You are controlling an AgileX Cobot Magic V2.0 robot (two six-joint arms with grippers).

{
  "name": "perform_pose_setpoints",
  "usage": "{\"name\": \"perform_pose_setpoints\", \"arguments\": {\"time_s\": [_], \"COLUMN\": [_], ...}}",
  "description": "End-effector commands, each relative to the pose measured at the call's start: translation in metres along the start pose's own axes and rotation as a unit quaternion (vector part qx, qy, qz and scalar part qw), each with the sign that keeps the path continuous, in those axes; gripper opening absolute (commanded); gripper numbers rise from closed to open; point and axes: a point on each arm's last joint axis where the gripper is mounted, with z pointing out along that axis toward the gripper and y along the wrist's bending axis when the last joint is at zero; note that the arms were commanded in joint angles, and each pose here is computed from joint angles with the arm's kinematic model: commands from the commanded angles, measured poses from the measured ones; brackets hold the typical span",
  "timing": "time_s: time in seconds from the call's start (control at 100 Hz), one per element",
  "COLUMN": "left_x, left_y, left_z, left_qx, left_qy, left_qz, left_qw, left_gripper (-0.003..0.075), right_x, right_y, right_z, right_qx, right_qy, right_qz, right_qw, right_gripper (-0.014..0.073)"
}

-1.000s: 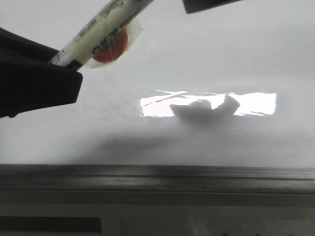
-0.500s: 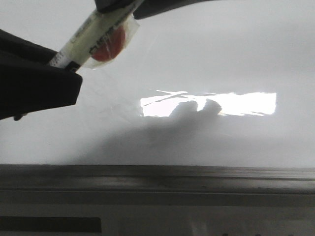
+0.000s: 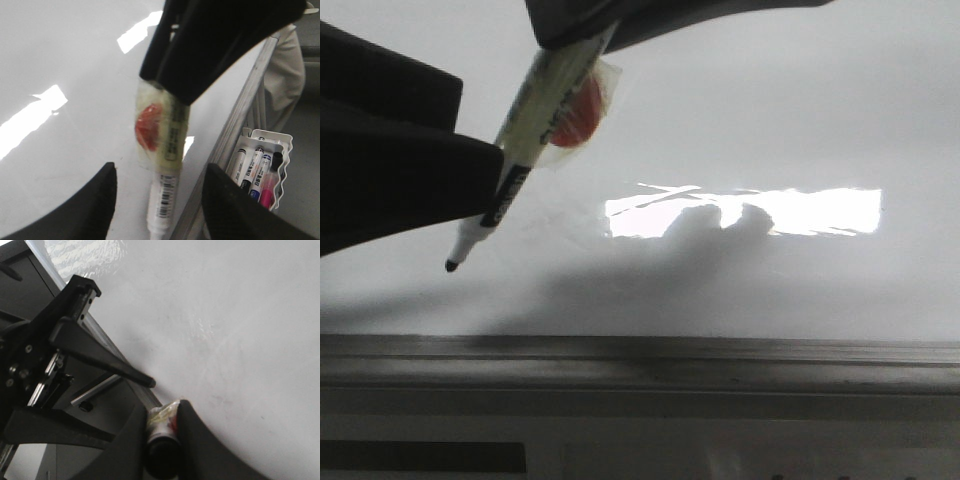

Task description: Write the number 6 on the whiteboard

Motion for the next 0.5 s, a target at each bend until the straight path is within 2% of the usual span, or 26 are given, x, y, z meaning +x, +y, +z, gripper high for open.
{"name": "perform_pose_setpoints", "arguments": {"time_s": [0.0, 0.14, 0.25, 0.4, 0.49], "left_x": [-0.021, -0.027, -0.033, -0.037, -0.036], "left_y": [0.010, 0.021, 0.030, 0.046, 0.053], "left_z": [-0.003, -0.017, -0.033, -0.054, -0.062], "left_qx": [-0.030, -0.071, -0.108, -0.181, -0.212], "left_qy": [-0.066, -0.090, -0.118, -0.151, -0.154], "left_qz": [-0.032, -0.071, -0.077, -0.127, -0.130], "left_qw": [0.997, 0.991, 0.984, 0.964, 0.956], "left_gripper": [0.0399, 0.0399, 0.0399, 0.0378, 0.0370], "right_x": [-0.016, -0.014, -0.016, -0.024, -0.034], "right_y": [-0.001, -0.010, -0.016, -0.020, -0.023], "right_z": [-0.007, -0.008, -0.009, -0.011, -0.014], "right_qx": [0.003, 0.019, 0.029, 0.038, 0.045], "right_qy": [-0.043, -0.032, -0.038, -0.054, -0.073], "right_qz": [-0.010, 0.021, 0.028, 0.031, 0.033], "right_qw": [0.999, 0.999, 0.998, 0.997, 0.996], "right_gripper": [-0.0071, -0.0071, -0.0071, -0.0071, -0.0071]}}
